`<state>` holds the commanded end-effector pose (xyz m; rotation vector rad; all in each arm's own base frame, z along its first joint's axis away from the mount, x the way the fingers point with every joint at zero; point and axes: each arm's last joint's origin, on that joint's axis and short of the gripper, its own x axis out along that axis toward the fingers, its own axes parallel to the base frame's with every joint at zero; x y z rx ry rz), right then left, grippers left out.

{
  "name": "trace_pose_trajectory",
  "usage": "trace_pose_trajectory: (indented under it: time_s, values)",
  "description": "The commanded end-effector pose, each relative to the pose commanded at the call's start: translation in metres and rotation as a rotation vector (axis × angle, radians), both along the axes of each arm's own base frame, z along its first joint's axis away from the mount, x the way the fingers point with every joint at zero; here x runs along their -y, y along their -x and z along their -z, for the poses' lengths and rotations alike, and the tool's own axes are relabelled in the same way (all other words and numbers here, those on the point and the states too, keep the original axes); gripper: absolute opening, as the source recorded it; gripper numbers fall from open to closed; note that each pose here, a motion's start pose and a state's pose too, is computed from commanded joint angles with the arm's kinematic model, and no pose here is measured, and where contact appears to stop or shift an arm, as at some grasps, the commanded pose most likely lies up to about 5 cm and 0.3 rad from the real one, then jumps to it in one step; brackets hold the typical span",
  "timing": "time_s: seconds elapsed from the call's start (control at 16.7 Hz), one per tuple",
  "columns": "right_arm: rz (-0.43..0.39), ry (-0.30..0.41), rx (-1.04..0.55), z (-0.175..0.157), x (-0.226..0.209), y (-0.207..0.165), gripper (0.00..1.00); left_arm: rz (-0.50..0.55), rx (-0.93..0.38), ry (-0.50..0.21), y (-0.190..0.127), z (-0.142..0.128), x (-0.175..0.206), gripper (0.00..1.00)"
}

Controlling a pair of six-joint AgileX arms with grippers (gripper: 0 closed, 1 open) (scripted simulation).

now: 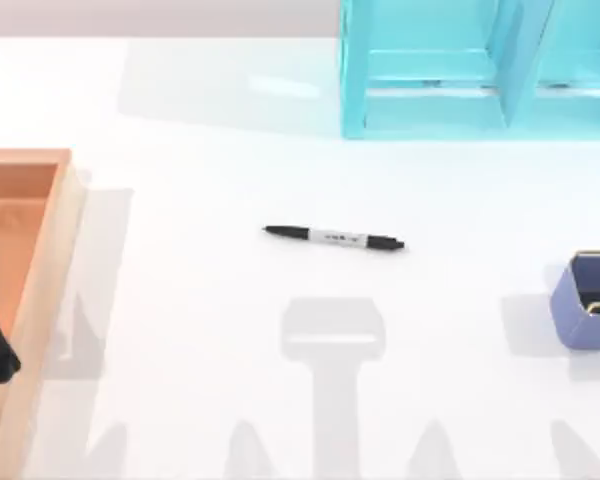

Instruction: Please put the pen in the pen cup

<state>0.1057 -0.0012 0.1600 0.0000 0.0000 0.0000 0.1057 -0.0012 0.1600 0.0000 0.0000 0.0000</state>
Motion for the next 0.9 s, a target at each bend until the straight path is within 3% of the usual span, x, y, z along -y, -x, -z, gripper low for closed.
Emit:
trace_pose_trajectory:
  time_s: [0.24, 0.48, 0.9]
  values:
    - [-0.018, 0.008, -0.02, -0.004, -0.002, 0.0, 1.0, 0.0, 0.0, 0.0, 0.0, 0.0, 0.0, 1.0]
    - [-0.103, 0.066, -0.144, -0.03, -0.01, -0.006, 1.0, 0.0, 0.0, 0.0, 0.0, 0.0, 0.0, 1.0]
    - [-0.32, 0.304, -0.521, -0.102, -0.046, -0.064, 1.0, 0.0, 0.0, 0.0, 0.0, 0.0, 0.0, 1.0]
